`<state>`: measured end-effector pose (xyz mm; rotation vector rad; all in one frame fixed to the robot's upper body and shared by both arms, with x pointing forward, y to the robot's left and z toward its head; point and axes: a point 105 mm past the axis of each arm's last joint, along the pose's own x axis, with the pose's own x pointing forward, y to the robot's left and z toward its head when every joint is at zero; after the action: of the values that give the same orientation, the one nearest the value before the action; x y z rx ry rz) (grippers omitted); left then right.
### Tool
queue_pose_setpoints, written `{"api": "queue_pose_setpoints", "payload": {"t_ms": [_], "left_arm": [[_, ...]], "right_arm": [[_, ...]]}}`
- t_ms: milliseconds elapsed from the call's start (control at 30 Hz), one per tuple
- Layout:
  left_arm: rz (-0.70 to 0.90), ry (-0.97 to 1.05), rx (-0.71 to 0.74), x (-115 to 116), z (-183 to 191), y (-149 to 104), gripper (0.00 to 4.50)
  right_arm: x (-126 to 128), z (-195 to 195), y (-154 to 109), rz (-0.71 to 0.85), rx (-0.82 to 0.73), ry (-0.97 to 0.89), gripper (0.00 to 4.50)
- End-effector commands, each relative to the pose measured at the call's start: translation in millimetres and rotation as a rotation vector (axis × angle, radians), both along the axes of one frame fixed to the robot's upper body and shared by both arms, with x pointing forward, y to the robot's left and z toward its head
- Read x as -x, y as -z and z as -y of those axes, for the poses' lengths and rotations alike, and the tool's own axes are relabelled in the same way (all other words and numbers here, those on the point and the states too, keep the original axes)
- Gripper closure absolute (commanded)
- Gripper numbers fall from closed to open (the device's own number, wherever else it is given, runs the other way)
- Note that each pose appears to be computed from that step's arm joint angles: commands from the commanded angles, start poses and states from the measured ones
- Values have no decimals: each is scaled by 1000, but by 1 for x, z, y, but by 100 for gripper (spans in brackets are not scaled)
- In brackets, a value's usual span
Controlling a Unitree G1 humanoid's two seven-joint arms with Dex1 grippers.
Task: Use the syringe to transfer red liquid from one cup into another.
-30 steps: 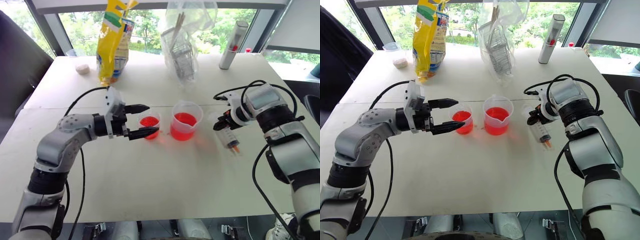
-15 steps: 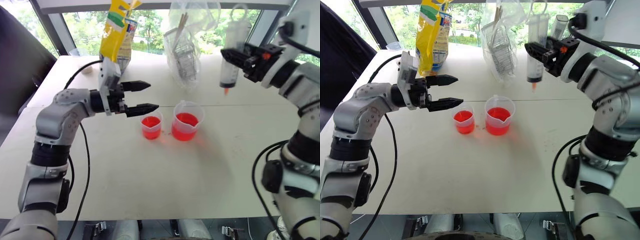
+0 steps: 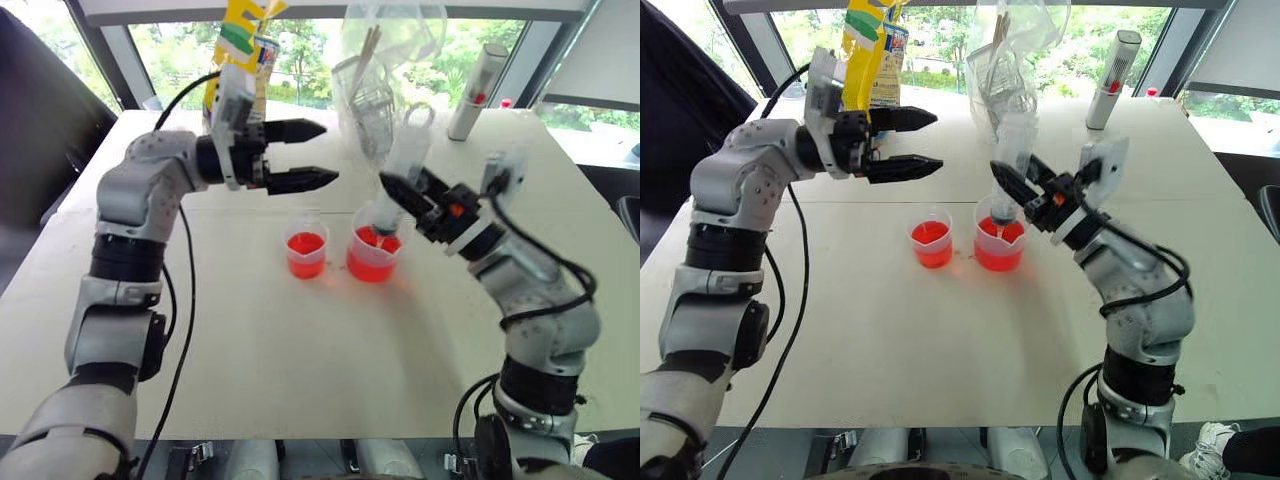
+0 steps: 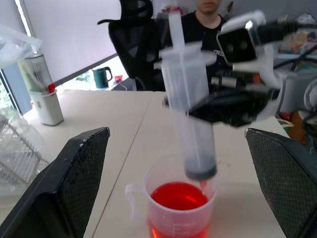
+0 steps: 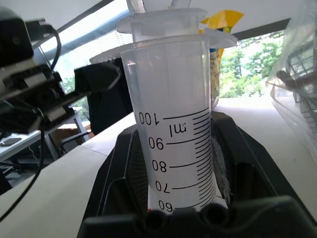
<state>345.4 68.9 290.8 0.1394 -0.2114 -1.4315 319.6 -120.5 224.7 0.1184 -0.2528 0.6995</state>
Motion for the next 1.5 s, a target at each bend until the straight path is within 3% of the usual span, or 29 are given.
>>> {"api": "queue_pose_setpoints", "payload": {"t_ms": [33,367,800,1033,1100,1267,1500], "left_arm": [[52,23,17,1,16,-12,0],[37,62,14,-5,52,2,0],[-9,17,36,-20,72,11,0],[-29,26,55,-18,68,9,319],[-32,25,53,-17,67,11,431],[-23,25,47,-17,67,10,444],[33,-25,102,-25,62,-18,444]], "right_arm": [[-3,-5,3,89,20,36,313],[-13,-14,33,106,123,91,313],[-9,-15,38,105,169,81,313],[-10,-15,40,100,180,79,313],[-10,-15,40,99,182,77,313],[-9,-18,42,89,192,56,313],[-6,-23,53,24,214,15,313]]}}
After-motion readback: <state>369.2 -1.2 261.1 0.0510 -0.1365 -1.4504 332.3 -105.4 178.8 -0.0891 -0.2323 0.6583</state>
